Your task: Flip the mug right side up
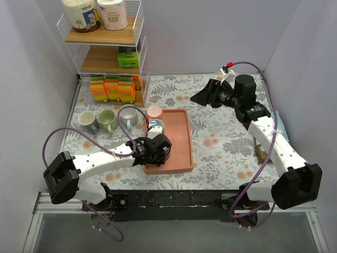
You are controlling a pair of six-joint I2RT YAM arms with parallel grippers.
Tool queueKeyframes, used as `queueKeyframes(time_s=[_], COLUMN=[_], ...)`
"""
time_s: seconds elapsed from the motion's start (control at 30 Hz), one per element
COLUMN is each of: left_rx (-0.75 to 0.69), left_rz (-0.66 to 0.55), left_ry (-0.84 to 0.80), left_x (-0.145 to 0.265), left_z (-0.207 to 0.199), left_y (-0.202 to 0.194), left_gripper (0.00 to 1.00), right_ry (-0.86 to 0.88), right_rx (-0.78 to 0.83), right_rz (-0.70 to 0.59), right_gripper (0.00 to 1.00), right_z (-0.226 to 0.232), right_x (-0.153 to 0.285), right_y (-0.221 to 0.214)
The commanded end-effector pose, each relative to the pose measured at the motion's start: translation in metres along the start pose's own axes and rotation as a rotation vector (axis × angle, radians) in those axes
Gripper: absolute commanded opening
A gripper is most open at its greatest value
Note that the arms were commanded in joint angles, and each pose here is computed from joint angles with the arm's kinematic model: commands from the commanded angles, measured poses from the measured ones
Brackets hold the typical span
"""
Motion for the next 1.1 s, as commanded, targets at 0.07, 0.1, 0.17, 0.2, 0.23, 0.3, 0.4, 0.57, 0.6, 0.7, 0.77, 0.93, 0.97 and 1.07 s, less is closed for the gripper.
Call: queueKeyframes(time_s=[0.07,0.1,0.17,0.2,0.23,0.3,0.4,0.57,0.6,0.7,0.77,0.93,0.97,1.07], left_rx=[0.027,0.019,0.019,0.017,0.014,0.009,0.002,-0.005,-0.008,-0.029,-0.043,-0.044,-0.043,-0.028], left_rz=[-0.111,-0.105,-0.097,-0.092,-0.090,-0.087,-0.084,-0.086,-0.092,-0.098,-0.118,-0.143,-0.153,-0.184], left_ry=[-0.061,-0.059,-0.061,-0.058,-0.056,-0.053,-0.046,-0.044,-0.052,-0.091,-0.144,-0.277,-0.298,-0.362], left_x=[0.016,0.014,0.012,0.010,0.009,0.007,0.005,0.004,0.006,0.016,0.029,0.057,0.062,0.077], left_z=[-0.014,-0.013,-0.015,-0.014,-0.014,-0.014,-0.013,-0.013,-0.015,-0.025,-0.039,-0.067,-0.069,-0.079], left_y=[0.027,0.024,0.022,0.019,0.018,0.015,0.012,0.012,0.014,0.022,0.034,0.051,0.054,0.064], left_gripper=[0.38,0.38,0.37,0.35,0.34,0.31,0.20,0.00,0.00,0.00,0.00,0.00,0.00,0.00], right_ry=[0.019,0.018,0.016,0.015,0.015,0.012,0.009,0.003,0.003,0.006,0.009,0.014,0.016,0.026], right_rx=[0.041,0.040,0.039,0.038,0.038,0.040,0.040,0.043,0.043,0.044,0.044,0.043,0.040,0.024], right_rz=[-0.035,-0.035,-0.036,-0.033,-0.035,-0.033,-0.033,-0.034,-0.034,-0.037,-0.041,-0.057,-0.057,-0.066], right_gripper=[0.77,0.77,0.77,0.77,0.77,0.77,0.77,0.77,0.77,0.77,0.77,0.77,0.77,0.77], right_z=[0.007,0.006,0.006,0.005,0.005,0.005,0.004,0.003,0.003,0.003,0.005,0.008,0.009,0.009], right_x=[0.010,0.010,0.010,0.010,0.011,0.011,0.012,0.013,0.013,0.013,0.013,0.016,0.017,0.020], right_y=[0.008,0.008,0.008,0.007,0.008,0.007,0.007,0.008,0.008,0.010,0.012,0.017,0.017,0.018])
Point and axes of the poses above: each gripper's point midway between its finger pads, its own x axis back along the fingers, its own z axis along the line the jaws close on, y = z × x, the point moved 1 cm from there along x, back along the fingers, and after that the axes turned 10 degrees about x, right-handed, at the moved point
